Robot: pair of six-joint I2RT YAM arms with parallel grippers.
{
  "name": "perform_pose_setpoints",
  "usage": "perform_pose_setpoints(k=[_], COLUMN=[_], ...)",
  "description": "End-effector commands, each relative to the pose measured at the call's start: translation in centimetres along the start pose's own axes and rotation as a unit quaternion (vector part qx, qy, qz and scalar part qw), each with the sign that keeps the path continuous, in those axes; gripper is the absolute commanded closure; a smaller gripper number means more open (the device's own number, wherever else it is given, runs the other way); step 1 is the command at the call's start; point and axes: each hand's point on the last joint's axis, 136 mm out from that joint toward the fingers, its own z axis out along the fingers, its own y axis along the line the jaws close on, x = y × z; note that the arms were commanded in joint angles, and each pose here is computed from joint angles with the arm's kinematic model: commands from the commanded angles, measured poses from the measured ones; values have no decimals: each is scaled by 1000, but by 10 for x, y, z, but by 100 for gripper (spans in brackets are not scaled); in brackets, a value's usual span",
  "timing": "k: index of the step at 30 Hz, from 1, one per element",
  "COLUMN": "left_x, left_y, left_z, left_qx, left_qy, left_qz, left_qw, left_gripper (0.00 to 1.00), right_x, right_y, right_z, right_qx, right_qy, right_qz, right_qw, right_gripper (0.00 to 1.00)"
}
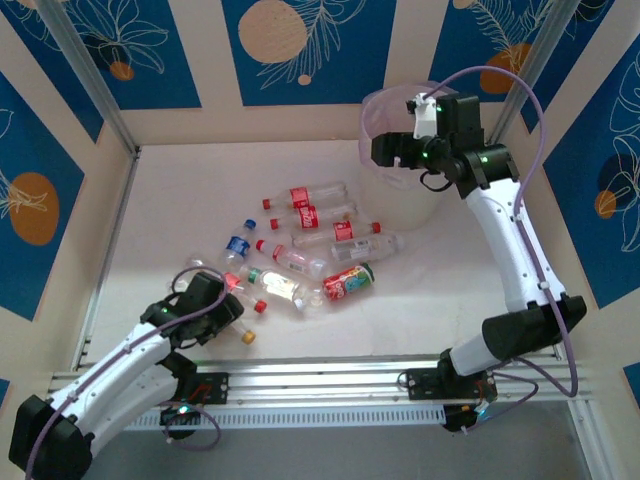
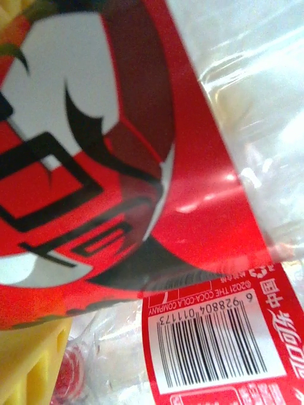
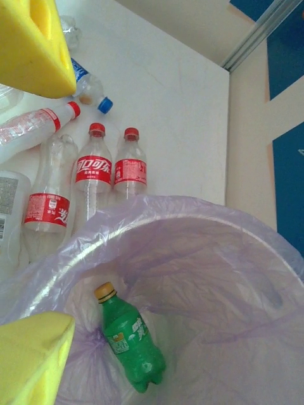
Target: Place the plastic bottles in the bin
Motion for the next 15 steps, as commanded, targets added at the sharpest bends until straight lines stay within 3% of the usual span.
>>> perform_pose_setpoints(k=[1,9,15], left_x=[-11,-40,-72], left_y=[0,-9,-75], left_z=[-13,-54,-93], left_qx=[-8,-8,47], left_qy=[-24,-89,-125], left_qz=[-8,21,131], left_qw=[1000,996,982], left_gripper=[27,28,27], right_x=[-6,1,20], right_y=[12,34,74], right_z=[-16,-38,-49], right_qx=[-25,-78,-151], right_qy=[-23,-27,-10], right_qz=[2,9,14], right_qw=[999,997,988], right_gripper=[12,12,12])
